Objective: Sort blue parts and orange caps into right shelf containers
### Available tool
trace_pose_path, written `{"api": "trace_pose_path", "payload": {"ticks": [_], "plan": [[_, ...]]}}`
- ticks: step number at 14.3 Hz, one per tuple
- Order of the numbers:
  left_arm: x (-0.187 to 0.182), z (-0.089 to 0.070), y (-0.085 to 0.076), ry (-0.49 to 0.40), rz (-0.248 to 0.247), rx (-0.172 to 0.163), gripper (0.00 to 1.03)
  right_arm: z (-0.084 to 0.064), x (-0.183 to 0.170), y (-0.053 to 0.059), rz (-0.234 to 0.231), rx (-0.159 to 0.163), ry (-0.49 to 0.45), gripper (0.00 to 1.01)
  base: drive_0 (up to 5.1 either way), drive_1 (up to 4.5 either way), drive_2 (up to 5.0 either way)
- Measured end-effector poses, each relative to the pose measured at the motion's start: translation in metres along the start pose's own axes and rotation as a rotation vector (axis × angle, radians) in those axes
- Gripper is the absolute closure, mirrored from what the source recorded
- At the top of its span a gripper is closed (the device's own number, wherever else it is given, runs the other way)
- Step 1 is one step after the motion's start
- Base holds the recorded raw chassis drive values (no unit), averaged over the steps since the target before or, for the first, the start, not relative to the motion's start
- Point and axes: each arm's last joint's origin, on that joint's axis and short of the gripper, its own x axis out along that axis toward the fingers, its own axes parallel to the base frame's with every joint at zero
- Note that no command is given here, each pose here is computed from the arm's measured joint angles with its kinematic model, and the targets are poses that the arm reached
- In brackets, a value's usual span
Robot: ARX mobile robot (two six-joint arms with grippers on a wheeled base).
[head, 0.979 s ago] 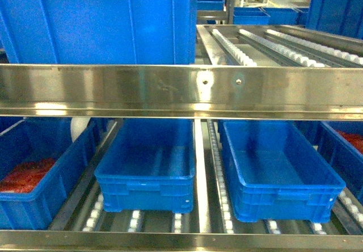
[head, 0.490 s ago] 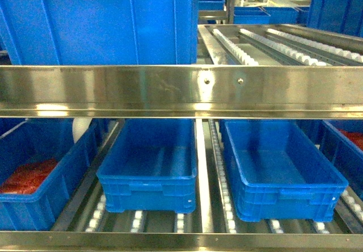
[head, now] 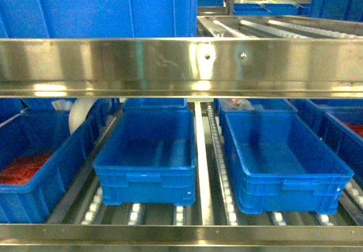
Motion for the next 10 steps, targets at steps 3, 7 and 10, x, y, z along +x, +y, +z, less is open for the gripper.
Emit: {"api": "trace_pose_path", "payload": {"ticks": [3,7,10], "plan": [[0.0,0.0,0.0,0.0,0.0,0.0,0.59,0.0,0.0,0.0,-0.002,0.002,0.0,0.57,0.0,0.0,0.0],[0.0,-0.0001,0.0,0.002,0.0,0.0,0.59,0.0,0.0,-0.0001,-0.002,0.003,0.0,0.57,0.0,0.0,0.0],[0.0,-0.0001,0.0,0.001,0.0,0.0,0.59,0.0,0.0,-0.0001,-0.002,0.003,0.0,0.57,0.0,0.0,0.0]]}}
